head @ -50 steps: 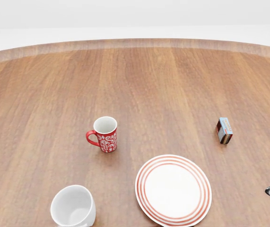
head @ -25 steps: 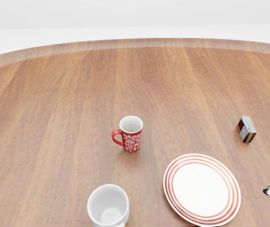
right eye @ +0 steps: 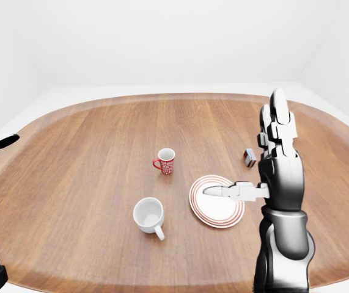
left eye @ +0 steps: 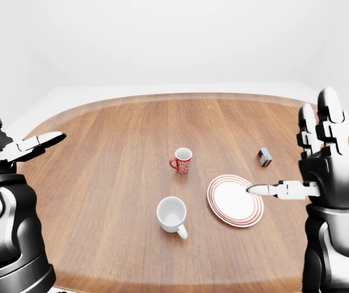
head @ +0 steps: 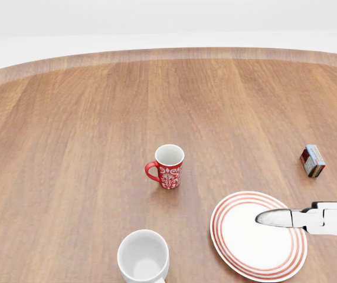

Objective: Put the white mug on the plate.

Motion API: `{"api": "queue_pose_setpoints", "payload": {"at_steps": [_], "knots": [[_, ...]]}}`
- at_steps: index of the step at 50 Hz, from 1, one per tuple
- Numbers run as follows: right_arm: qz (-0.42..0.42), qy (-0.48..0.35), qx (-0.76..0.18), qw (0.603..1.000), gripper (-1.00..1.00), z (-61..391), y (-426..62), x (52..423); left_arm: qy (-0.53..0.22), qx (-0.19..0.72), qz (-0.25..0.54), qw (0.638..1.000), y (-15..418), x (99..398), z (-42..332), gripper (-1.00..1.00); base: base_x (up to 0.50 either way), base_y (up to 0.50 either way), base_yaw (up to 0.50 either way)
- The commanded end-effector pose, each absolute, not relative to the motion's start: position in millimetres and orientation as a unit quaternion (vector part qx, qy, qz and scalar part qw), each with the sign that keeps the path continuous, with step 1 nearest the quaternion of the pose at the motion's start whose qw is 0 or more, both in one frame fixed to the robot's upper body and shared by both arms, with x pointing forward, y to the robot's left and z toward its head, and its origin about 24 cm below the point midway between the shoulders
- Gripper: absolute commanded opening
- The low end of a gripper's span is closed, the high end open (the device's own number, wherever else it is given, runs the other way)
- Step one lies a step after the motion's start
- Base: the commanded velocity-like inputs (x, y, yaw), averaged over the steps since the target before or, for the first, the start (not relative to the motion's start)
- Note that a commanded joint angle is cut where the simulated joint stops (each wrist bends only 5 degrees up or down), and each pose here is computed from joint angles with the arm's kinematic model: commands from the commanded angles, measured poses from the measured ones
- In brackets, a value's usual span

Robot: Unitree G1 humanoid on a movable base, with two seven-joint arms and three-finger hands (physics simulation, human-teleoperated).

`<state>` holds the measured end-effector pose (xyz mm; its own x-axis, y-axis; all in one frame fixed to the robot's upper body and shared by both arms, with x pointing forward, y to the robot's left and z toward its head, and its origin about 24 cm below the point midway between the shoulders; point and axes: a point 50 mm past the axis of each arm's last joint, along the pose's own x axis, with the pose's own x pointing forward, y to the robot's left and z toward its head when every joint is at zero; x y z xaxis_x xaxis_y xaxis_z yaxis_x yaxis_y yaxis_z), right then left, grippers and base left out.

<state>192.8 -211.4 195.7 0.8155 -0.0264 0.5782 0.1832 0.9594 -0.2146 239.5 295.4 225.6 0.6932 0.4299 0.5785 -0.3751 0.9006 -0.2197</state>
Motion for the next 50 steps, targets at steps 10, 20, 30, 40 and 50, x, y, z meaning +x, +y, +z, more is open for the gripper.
{"api": "queue_pose_setpoints", "payload": {"at_steps": [10,20,30,40,50], "knots": [[0.148,-0.202,-0.198,0.948,1.00,157,-117,269,-0.325,-0.041,0.219,0.919,295,240,226,1.00,0.00,0.00,0.00],[0.235,-0.238,-0.307,0.891,1.00,179,-74,269,-0.321,-0.041,0.219,0.920,295,241,225,1.00,0.00,0.00,0.00],[0.325,-0.167,-0.437,0.822,1.00,163,-38,275,-0.311,-0.042,0.220,0.924,297,244,220,1.00,0.00,0.00,0.00],[0.308,-0.113,-0.508,0.797,1.00,143,-29,275,-0.306,-0.041,0.220,0.925,297,245,218,1.00,0.00,0.00,0.00],[0.286,-0.092,-0.545,0.783,1.00,134,-26,264,-0.311,-0.041,0.220,0.924,296,244,220,1.00,0.00,0.00,0.00]]}}
